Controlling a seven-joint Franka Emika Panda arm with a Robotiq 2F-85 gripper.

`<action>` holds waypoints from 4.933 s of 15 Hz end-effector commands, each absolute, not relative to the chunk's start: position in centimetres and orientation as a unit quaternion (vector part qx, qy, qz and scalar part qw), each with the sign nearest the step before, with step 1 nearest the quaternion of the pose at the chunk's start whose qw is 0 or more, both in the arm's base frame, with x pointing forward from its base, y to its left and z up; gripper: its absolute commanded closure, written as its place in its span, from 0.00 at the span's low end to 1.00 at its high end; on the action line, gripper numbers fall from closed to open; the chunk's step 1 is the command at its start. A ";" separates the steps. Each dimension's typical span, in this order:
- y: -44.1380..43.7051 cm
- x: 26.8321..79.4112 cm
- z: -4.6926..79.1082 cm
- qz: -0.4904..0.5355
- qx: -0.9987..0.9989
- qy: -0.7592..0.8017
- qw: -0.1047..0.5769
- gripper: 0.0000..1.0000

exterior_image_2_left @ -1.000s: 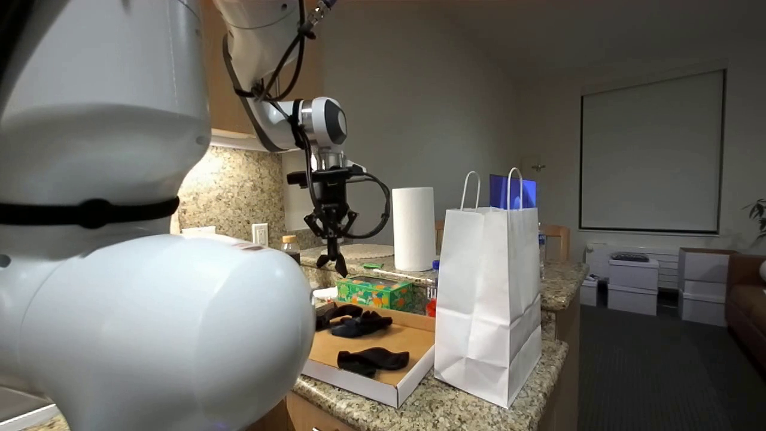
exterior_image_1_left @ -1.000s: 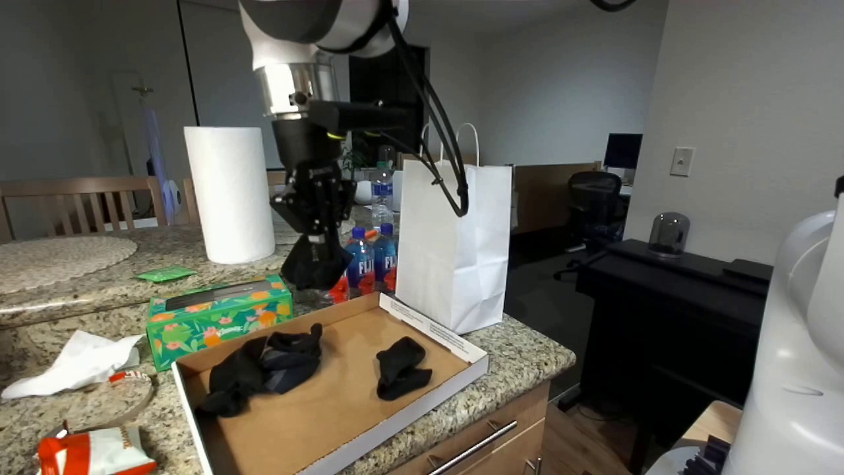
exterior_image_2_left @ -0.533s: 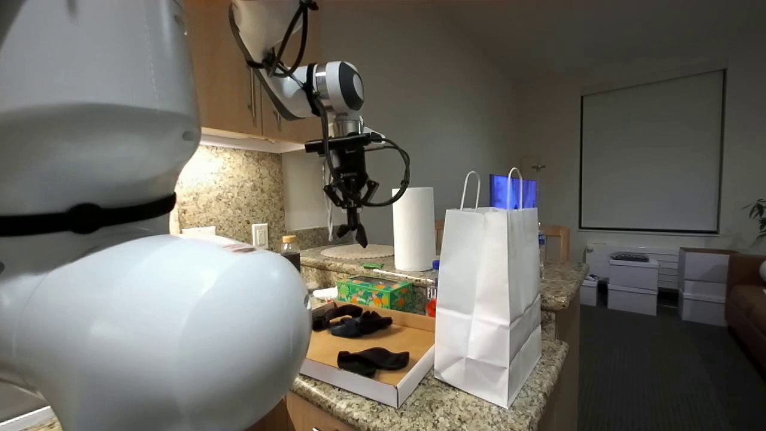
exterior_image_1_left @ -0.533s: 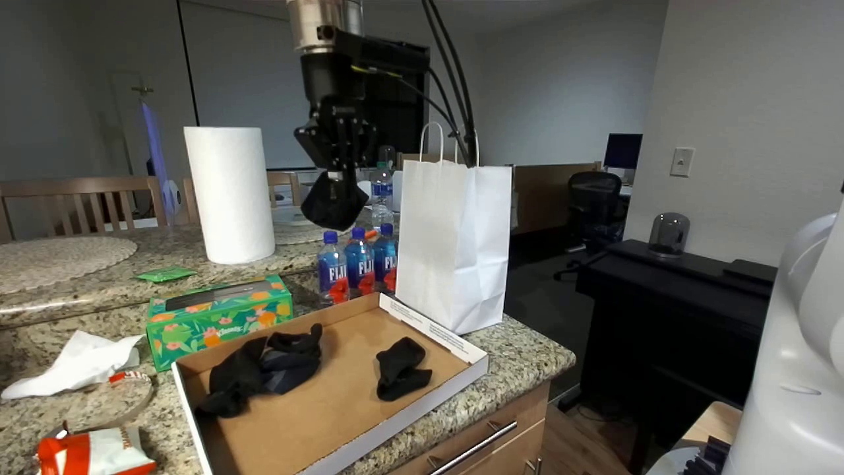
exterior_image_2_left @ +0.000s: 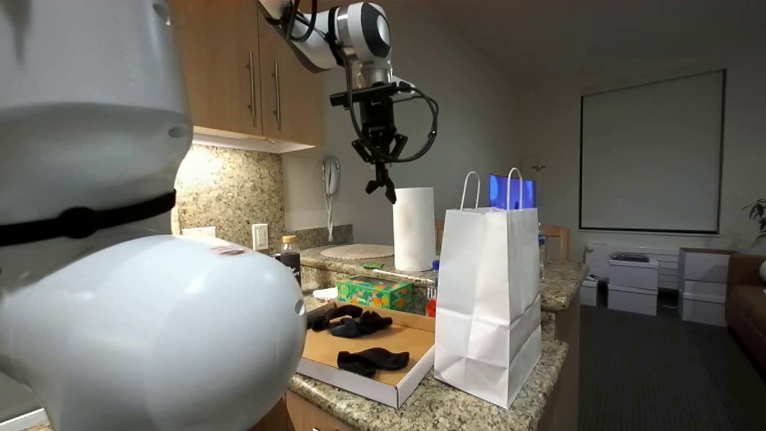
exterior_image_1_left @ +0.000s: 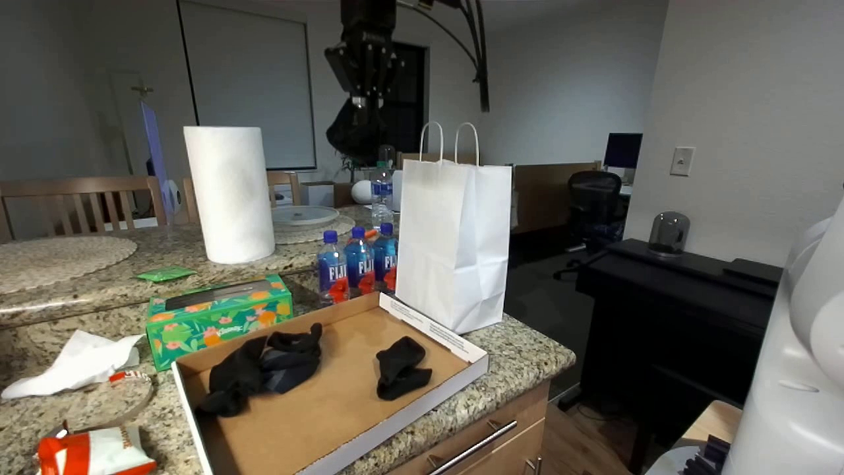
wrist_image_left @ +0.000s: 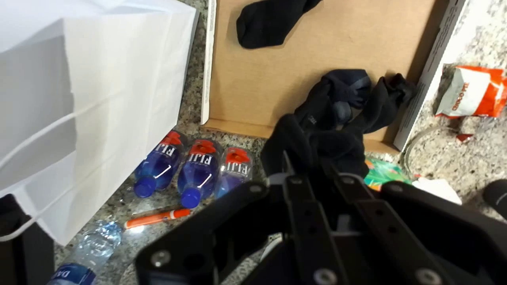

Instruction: Place the black socks inside the white bag

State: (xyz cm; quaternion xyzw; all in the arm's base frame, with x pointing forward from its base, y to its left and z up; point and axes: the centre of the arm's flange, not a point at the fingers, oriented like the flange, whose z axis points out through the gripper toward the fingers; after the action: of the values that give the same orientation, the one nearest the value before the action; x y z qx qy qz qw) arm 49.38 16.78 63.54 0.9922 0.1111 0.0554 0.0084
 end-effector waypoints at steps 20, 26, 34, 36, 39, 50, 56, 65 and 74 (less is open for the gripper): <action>-10.1 49.4 63.6 0.055 0.950 -0.197 -0.235 0.92; -11.1 50.1 60.1 0.019 0.942 -0.222 -0.252 0.92; -13.0 50.3 58.2 0.006 0.931 -0.251 -0.266 0.57; -12.7 50.4 58.4 0.008 0.932 -0.248 -0.265 0.44; -12.2 50.4 58.7 0.010 0.934 -0.243 -0.261 0.26; -5.5 47.7 64.7 0.063 0.957 -0.156 -0.238 0.00; 3.4 47.2 65.7 0.054 0.979 -0.054 -0.190 0.00; 11.8 46.7 56.9 0.020 0.988 0.023 -0.150 0.00; 13.1 45.6 41.9 -0.002 0.992 -0.026 -0.122 0.00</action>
State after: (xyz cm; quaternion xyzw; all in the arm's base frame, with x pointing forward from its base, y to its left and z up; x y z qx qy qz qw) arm 46.10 12.63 46.12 0.9904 -0.0098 -0.0142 -0.1370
